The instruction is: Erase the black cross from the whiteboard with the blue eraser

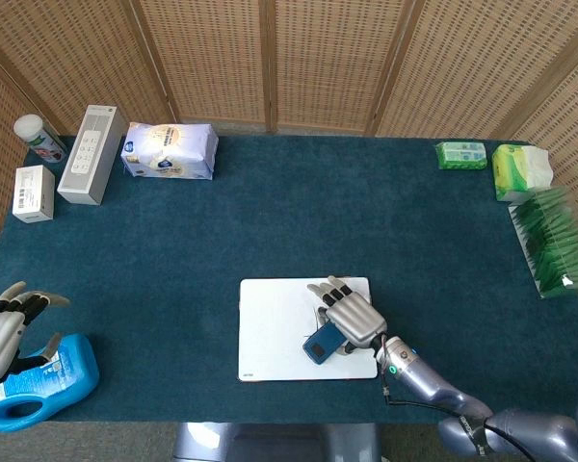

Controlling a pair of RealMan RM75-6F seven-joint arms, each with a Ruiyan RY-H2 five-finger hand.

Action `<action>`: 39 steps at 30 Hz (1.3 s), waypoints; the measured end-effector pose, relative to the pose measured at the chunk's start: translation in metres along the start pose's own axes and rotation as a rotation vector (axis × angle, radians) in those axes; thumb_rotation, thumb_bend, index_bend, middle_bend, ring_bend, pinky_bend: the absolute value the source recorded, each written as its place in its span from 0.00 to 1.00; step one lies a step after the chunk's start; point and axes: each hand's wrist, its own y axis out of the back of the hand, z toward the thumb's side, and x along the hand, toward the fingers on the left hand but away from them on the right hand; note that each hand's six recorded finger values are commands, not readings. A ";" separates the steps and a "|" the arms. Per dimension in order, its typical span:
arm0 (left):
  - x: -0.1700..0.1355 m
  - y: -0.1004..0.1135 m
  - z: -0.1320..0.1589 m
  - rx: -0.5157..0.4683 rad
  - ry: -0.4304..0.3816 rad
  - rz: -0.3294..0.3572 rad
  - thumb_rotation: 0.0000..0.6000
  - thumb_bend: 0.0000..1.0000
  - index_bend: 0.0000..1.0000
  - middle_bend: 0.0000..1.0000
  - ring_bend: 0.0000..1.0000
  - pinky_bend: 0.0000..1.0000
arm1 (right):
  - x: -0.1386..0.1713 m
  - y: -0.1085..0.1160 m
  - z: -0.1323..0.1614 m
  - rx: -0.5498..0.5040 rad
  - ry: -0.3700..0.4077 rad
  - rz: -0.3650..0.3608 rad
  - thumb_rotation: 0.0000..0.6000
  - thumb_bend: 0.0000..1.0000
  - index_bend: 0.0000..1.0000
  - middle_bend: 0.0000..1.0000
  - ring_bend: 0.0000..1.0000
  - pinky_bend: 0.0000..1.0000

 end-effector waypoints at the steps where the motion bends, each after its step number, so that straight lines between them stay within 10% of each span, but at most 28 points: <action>1: 0.000 0.000 0.000 0.000 -0.001 0.001 1.00 0.49 0.29 0.30 0.23 0.09 | -0.003 -0.001 0.001 0.006 0.002 0.000 1.00 0.05 0.85 0.00 0.00 0.00; 23: 0.002 -0.001 -0.003 0.001 0.009 -0.001 1.00 0.49 0.29 0.30 0.23 0.09 | -0.047 0.005 0.019 0.021 0.036 0.002 1.00 0.05 0.85 0.00 0.00 0.00; 39: 0.004 -0.001 0.004 0.003 -0.019 -0.006 1.00 0.49 0.29 0.30 0.23 0.08 | -0.018 0.006 -0.009 0.023 -0.033 0.007 1.00 0.05 0.85 0.00 0.00 0.00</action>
